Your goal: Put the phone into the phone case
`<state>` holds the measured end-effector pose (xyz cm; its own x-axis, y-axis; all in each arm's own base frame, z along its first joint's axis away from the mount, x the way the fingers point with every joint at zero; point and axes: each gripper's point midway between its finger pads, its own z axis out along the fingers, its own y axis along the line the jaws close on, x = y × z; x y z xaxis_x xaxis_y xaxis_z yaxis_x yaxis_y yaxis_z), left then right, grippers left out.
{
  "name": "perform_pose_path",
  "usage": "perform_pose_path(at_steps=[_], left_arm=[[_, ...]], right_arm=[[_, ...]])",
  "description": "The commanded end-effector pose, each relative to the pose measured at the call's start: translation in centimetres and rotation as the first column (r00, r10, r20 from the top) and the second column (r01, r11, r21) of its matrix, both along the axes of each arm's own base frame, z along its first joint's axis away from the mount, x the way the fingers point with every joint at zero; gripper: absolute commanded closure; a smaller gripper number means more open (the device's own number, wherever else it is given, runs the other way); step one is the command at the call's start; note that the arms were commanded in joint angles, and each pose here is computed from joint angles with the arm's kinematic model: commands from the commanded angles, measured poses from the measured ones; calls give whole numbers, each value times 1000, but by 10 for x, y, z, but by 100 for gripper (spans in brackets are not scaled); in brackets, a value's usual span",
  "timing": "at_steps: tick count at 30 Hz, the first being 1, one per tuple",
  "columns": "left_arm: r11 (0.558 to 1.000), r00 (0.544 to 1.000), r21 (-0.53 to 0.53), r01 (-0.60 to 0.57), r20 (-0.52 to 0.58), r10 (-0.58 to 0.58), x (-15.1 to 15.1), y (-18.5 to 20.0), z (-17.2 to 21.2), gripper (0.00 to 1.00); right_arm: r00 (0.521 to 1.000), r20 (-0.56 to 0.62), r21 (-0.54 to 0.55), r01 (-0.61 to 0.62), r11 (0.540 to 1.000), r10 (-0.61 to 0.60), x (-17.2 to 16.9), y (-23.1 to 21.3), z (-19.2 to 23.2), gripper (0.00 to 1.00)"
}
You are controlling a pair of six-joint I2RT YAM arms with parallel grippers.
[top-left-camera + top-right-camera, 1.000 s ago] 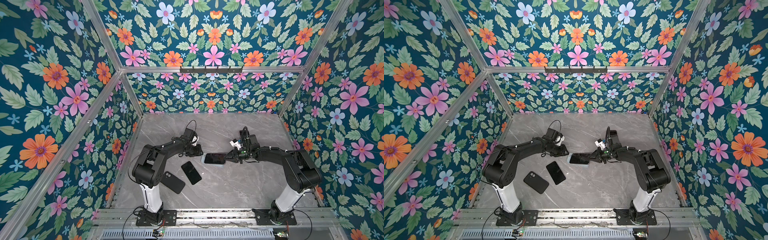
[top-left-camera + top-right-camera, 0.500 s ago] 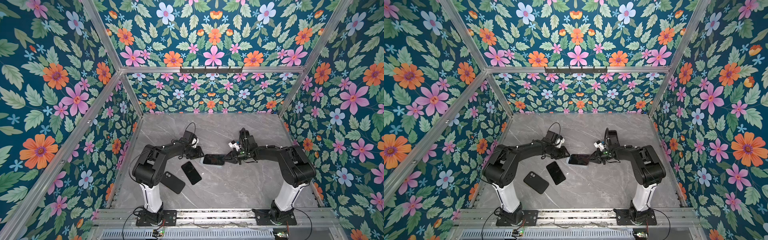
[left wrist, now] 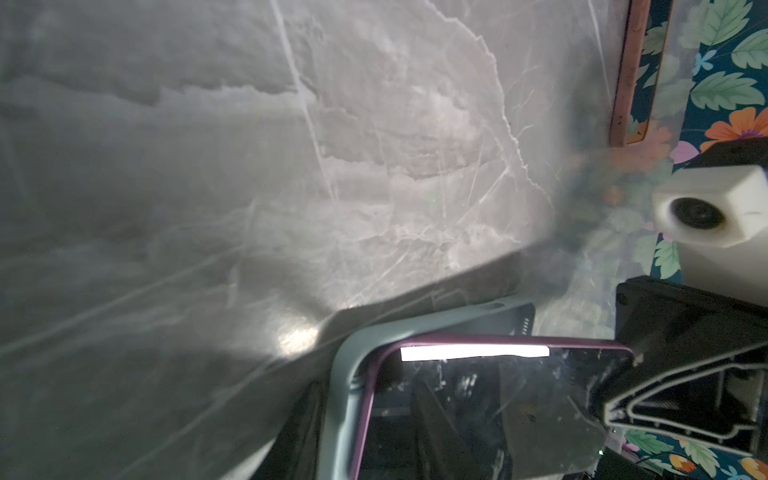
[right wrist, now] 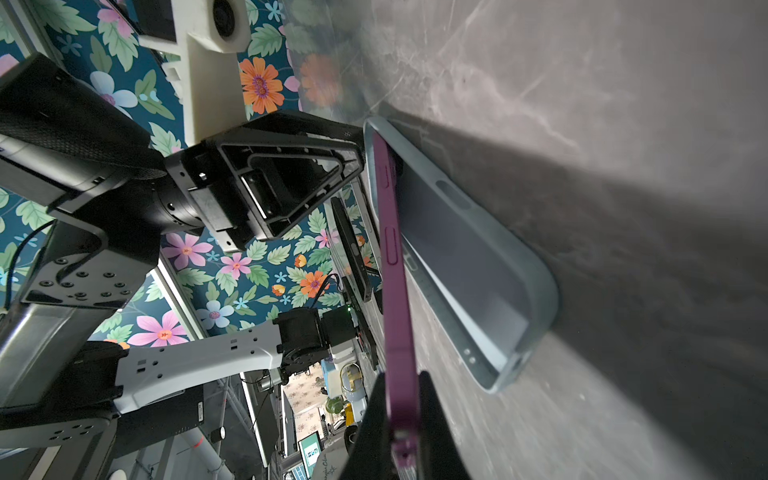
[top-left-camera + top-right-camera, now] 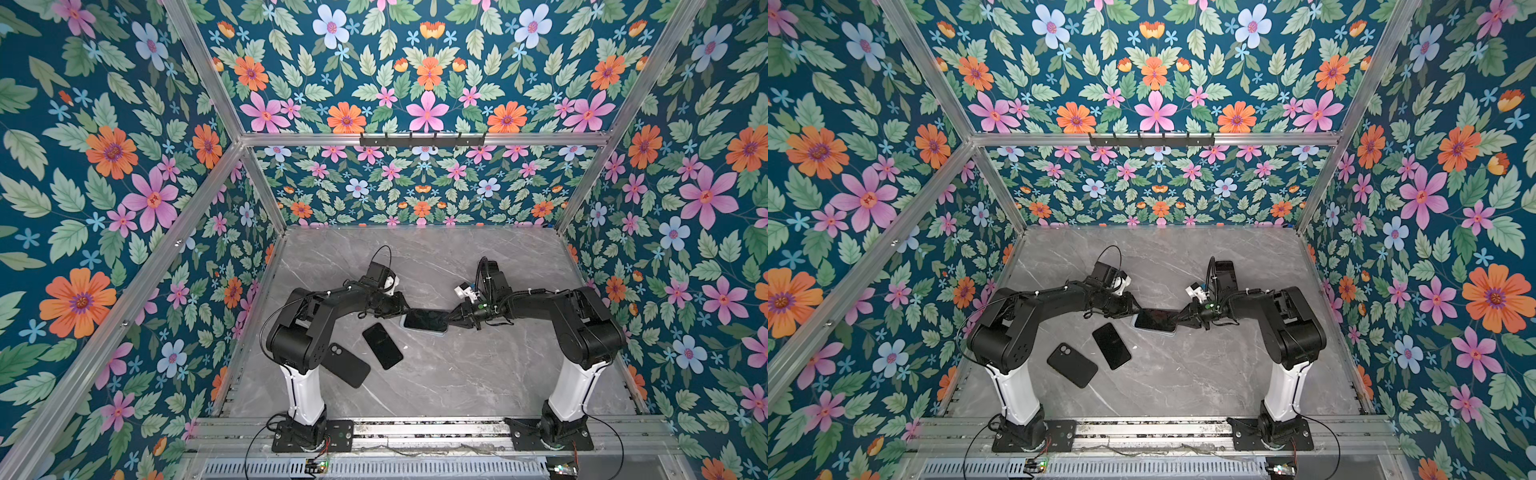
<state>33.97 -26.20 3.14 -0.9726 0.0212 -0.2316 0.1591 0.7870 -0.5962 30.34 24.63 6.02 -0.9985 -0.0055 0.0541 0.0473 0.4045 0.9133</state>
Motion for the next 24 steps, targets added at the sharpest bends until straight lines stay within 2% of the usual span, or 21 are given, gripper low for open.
perform_pose_path(at_steps=[1,11,24], left_arm=[[1000,1000,1,2,-11,-2,-2,0,-3,63],[1000,1000,4,-2,-18,2,-6,0,-5,64],[1000,999,-2,-16,-37,16,-17,2,-9,65]], right_arm=[[999,-38,-35,4,999,-5,-5,0,-10,100],[998,-57,-71,24,997,-28,-6,1,-22,100],[989,-94,-159,101,982,-117,-14,-1,-45,100]])
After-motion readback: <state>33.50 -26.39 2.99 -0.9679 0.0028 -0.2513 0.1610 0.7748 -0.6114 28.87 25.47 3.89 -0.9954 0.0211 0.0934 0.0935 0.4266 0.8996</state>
